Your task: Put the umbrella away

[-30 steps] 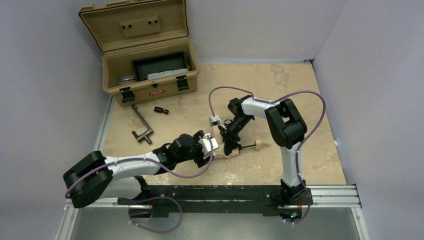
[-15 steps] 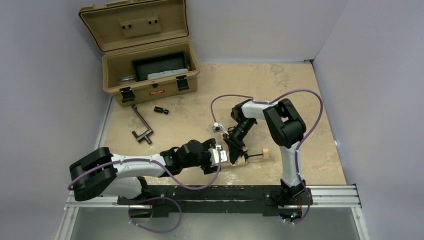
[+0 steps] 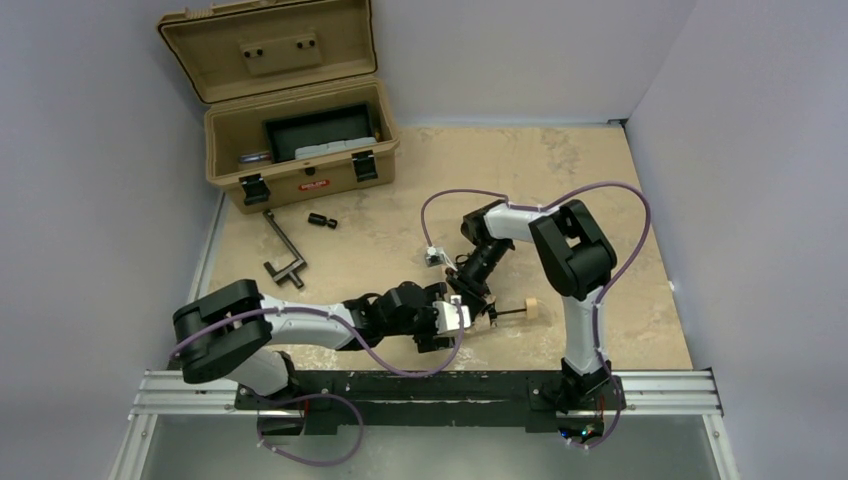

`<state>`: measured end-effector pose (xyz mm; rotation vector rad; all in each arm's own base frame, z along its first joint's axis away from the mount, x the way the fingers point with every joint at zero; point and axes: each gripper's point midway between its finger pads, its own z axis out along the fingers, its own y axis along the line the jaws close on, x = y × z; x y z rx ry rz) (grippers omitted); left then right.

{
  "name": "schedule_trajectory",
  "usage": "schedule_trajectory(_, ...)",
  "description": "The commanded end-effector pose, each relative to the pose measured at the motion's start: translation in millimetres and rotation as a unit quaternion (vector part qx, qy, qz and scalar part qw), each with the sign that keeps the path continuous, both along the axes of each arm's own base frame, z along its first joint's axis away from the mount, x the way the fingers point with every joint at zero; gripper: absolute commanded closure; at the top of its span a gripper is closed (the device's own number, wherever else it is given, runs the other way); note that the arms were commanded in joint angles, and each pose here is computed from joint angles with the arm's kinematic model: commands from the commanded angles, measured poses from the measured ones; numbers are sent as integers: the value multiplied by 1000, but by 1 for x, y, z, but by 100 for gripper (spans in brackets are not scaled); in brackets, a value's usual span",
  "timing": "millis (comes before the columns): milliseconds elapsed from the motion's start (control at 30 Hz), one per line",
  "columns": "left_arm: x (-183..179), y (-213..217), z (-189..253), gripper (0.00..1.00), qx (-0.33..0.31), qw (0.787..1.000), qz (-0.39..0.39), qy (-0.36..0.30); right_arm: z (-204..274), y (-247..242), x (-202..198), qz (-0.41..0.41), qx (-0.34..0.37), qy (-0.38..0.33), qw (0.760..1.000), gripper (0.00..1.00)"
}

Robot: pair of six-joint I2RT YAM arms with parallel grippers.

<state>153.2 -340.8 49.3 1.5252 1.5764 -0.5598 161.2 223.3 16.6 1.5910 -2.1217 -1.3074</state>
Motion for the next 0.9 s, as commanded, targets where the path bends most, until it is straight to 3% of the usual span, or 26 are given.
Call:
schedule_trajectory(0,15,-13,12,22,-17,999,11,-38,-72,-43,44,72,-111,-155,979,99)
schedule_trajectory(200,11,-20,1,25,-10,1000,1,-20,-72,-41,45,70,-106,-157,979,98)
schedule_trajectory(300,8,-24,-12,33,0,1000,-4,1,-71,-39,45,67,-101,-161,979,95)
schedule_trajectory(367,5,-24,-24,44,17,1000,-6,18,-70,-38,45,65,-96,-164,980,93)
schedule_trajectory(467,3,-19,-39,75,39,998,3,39,-64,-32,47,57,-79,-170,981,85)
schedule_trajectory(567,-2,-13,-51,100,48,997,13,58,-49,-22,55,44,-48,-186,980,66)
schedule_trajectory(700,-10,-5,-64,100,63,994,18,86,-11,-11,83,6,3,-232,973,45)
schedule_trajectory(867,-16,3,-76,100,78,988,26,129,44,-22,122,-44,55,-291,954,40)
